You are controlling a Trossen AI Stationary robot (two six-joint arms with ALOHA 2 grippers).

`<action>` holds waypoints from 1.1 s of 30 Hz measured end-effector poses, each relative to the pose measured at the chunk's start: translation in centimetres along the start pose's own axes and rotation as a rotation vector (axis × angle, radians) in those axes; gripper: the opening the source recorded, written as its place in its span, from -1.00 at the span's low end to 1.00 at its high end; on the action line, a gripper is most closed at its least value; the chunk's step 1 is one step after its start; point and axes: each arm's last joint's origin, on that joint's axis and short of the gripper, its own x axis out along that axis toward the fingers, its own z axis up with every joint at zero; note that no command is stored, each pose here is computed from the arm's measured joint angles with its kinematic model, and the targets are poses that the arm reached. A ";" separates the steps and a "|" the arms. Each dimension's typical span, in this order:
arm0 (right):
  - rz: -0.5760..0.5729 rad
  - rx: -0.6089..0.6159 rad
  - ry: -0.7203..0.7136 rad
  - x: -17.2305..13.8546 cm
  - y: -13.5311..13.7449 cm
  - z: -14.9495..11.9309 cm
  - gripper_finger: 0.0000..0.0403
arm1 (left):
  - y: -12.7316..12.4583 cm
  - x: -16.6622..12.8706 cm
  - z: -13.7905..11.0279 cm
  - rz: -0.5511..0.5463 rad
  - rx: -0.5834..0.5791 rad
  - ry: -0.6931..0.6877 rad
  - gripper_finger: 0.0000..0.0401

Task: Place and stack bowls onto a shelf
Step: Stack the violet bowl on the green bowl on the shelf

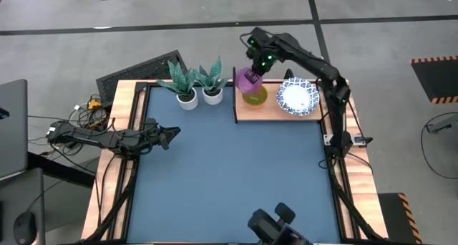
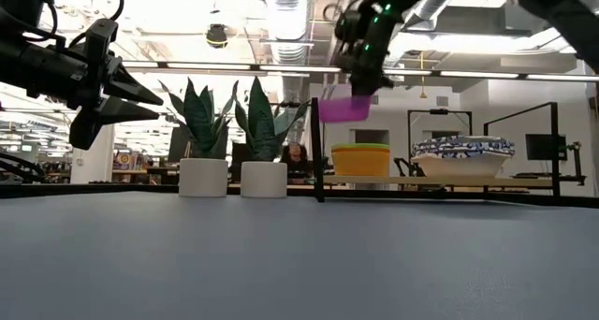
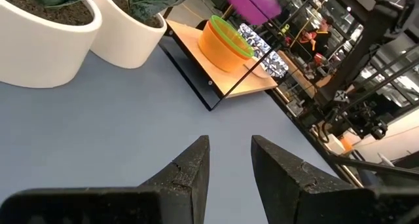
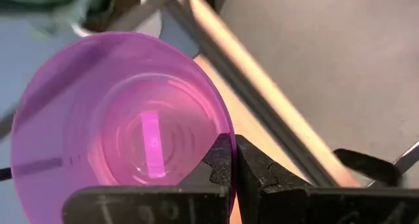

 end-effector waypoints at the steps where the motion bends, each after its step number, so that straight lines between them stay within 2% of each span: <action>1: 0.008 -0.012 0.032 0.8 0.0 -0.1 -0.88 | 0.0 0.0 0.0 0.000 0.000 0.000 -0.51; 6: 0.014 -0.047 0.130 3.1 0.0 -0.3 -0.88 | 0.0 0.0 0.0 0.000 0.018 0.000 -0.51; 13: 0.018 -0.037 0.147 3.4 -1.0 -0.4 -0.88 | 0.0 0.0 0.0 0.000 0.035 0.000 -0.51; 17: 0.041 -0.065 0.127 1.3 -2.0 -0.9 -0.88 | 0.0 0.0 0.0 -0.002 0.035 0.002 -0.51; 23: 0.015 -0.007 -0.008 -4.4 -4.5 -1.8 -0.88 | 0.0 0.0 0.0 0.007 0.080 -0.007 -0.51; 26: 0.036 0.013 -0.061 -6.6 -4.9 -2.4 -0.88 | 0.1 0.0 0.1 0.030 0.082 -0.031 -0.51; 33: 0.092 -0.059 -0.047 -7.2 -3.2 -2.7 -0.88 | 0.1 0.0 0.1 0.043 0.082 -0.044 -0.51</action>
